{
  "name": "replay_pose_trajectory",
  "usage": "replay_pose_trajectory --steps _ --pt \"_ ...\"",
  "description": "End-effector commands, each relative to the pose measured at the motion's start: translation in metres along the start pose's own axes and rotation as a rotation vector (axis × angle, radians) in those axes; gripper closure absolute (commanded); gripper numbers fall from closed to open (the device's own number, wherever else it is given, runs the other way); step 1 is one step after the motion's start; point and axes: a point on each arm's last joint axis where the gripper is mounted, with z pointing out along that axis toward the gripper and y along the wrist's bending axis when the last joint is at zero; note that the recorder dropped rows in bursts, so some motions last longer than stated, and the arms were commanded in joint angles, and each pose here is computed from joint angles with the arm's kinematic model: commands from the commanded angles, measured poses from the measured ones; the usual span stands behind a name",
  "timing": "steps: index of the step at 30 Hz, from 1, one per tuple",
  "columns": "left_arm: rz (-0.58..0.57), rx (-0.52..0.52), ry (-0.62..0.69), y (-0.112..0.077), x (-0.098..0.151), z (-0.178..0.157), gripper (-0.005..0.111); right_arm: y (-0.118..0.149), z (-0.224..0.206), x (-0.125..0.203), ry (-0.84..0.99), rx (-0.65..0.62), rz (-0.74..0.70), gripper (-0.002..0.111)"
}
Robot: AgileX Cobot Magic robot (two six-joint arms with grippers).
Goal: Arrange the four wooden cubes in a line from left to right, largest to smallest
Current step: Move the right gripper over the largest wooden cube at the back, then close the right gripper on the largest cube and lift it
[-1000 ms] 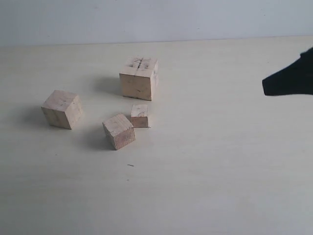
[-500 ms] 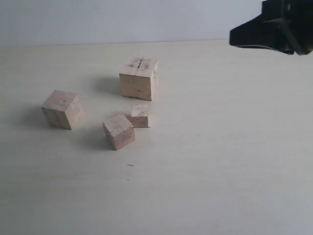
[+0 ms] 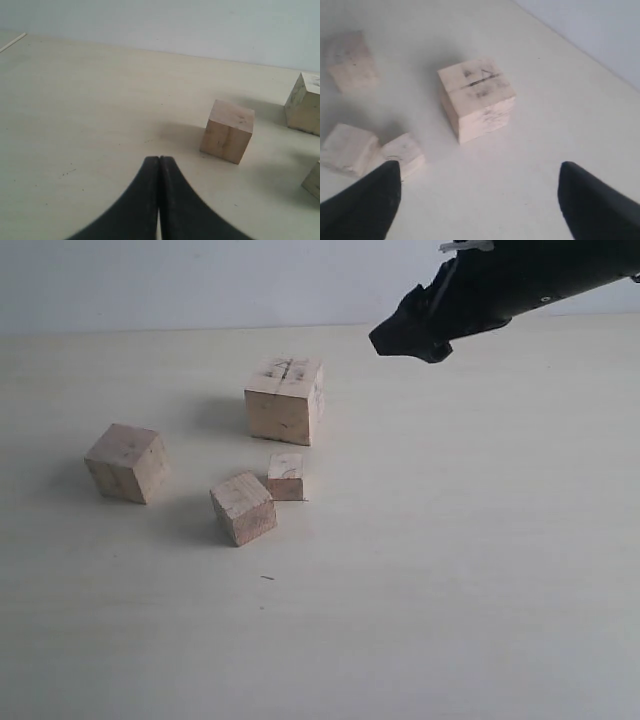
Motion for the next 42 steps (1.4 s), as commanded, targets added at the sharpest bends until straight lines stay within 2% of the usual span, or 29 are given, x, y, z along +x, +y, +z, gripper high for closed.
replay_pose_trajectory --steps 1,6,14,19,32,42 --pt "0.003 0.005 -0.010 0.000 -0.001 0.000 0.107 -0.018 0.031 0.001 0.019 0.037 0.003 0.012" --pt "0.003 0.005 -0.010 0.000 -0.001 0.000 0.107 -0.025 0.066 0.003 0.029 -0.014 -0.011 0.010" --pt "0.003 0.005 -0.010 0.000 -0.001 0.000 0.107 -0.023 0.118 -0.005 0.014 -0.089 -0.161 0.010" --pt "0.003 0.005 -0.010 0.000 -0.001 0.000 0.107 -0.011 0.152 -0.013 -0.019 -0.217 -0.305 0.010" --pt "0.003 0.005 -0.010 0.000 -0.001 0.000 0.107 -0.030 0.196 0.000 -0.006 -0.141 -0.314 0.010" --pt "0.003 0.005 -0.010 0.000 -0.001 0.000 0.107 -0.029 0.215 0.021 0.033 -0.169 -0.283 0.011"
